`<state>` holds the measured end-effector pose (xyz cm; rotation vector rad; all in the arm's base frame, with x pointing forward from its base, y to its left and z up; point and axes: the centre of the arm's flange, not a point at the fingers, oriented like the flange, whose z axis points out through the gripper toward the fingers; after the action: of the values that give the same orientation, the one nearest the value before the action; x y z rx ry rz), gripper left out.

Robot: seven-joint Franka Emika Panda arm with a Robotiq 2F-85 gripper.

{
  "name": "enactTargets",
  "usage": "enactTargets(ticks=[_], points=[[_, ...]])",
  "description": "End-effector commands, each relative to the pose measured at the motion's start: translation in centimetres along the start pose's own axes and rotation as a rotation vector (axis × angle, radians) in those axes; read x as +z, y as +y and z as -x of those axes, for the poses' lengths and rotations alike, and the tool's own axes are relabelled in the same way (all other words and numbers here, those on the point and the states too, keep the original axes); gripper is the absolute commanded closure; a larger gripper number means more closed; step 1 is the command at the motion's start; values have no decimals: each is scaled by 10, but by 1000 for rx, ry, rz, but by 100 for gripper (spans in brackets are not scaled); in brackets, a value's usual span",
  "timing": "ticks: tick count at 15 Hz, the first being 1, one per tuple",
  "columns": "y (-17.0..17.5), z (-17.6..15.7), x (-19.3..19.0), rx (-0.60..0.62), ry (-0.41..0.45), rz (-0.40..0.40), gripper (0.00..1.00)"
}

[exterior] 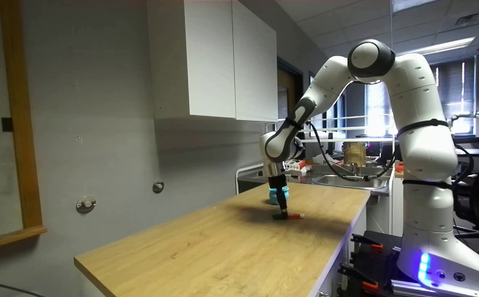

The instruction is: Put the marker in the blue vase

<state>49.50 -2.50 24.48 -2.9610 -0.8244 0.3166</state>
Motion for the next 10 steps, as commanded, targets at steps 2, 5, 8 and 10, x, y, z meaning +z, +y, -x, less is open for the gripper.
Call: enactTargets(ticks=[2, 5, 8, 10], points=[[2, -3, -5, -20, -10, 14, 80], [3, -4, -9, -22, -4, 26, 94], [3, -2, -17, -15, 11, 44, 89], [0, -1, -29, -5, 34, 70, 89]])
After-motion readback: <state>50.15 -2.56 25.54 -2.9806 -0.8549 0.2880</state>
